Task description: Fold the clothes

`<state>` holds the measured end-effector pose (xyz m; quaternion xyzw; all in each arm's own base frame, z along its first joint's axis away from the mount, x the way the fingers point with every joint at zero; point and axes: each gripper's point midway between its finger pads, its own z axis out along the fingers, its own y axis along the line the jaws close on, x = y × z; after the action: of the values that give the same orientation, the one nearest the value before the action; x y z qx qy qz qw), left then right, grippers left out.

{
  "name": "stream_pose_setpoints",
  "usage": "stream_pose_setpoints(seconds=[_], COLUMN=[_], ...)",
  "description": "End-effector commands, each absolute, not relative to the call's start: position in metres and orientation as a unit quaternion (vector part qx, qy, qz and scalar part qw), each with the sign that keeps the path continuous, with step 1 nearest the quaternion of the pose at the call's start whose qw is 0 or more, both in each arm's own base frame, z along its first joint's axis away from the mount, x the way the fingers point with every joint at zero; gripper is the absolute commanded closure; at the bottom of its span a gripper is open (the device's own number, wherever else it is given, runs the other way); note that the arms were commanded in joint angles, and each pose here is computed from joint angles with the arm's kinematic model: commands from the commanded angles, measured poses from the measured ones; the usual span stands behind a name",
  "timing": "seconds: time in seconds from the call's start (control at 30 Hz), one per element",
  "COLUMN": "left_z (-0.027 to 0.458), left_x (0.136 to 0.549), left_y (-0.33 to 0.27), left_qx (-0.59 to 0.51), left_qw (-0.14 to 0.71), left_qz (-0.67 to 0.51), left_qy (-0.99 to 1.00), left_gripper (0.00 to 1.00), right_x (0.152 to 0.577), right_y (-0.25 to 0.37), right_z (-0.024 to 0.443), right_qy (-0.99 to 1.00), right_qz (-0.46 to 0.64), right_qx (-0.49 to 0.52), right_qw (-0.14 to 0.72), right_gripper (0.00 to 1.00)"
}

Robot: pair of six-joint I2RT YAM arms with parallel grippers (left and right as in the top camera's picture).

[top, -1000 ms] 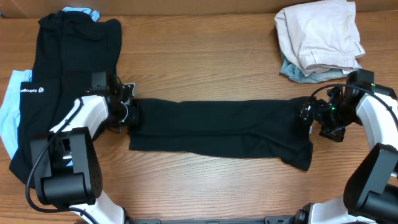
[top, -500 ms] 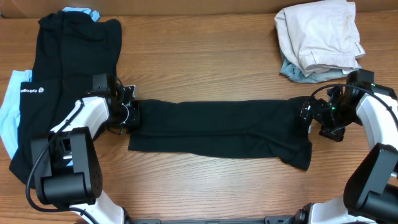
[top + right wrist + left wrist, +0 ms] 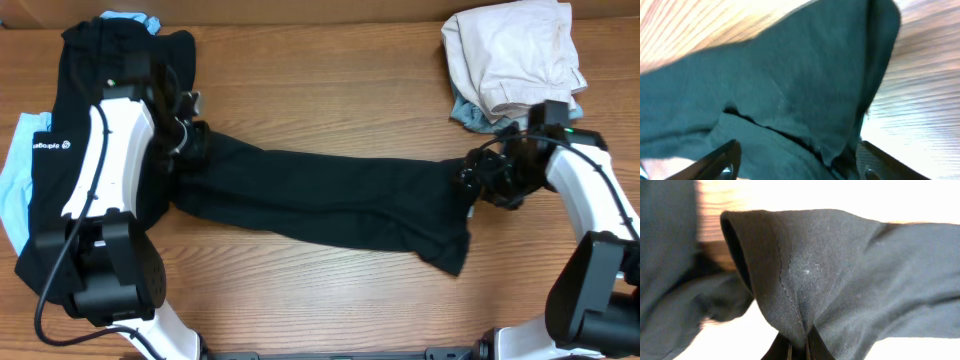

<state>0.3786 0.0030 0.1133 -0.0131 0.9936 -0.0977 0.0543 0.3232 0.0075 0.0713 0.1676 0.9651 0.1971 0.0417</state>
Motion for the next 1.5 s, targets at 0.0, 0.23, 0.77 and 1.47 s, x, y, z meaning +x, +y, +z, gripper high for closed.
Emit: stream_pose_setpoints(seconds=[0.0, 0.23, 0.77, 1.47], left_z=[0.145, 0.148, 0.128, 0.074], left_x=[0.387, 0.381, 0.368, 0.348], left_y=[0.018, -0.011, -0.135, -0.228], left_qx=[0.008, 0.058, 0.169, 0.169], left_qw=[0.076, 0.061, 0.055, -0.004], left_qz=[-0.056, -0.057, -0.069, -0.133], left_qy=[0.996, 0.995, 0.982, 0.977], left_gripper=[0.96, 0.96, 0.96, 0.96], right_x=[0.333, 0.343, 0.343, 0.345], right_y=[0.026, 0.037, 0.036, 0.035], right_z=[0.077, 0.079, 0.079, 0.079], right_qy=[0.965, 0.966, 0.966, 0.966], right_qz=[0.208, 0.211, 0.211, 0.209], right_qx=[0.149, 0.130, 0.130, 0.126], right_qw=[0.056, 0.075, 0.075, 0.081], right_gripper=[0.34, 0.34, 0.23, 0.23])
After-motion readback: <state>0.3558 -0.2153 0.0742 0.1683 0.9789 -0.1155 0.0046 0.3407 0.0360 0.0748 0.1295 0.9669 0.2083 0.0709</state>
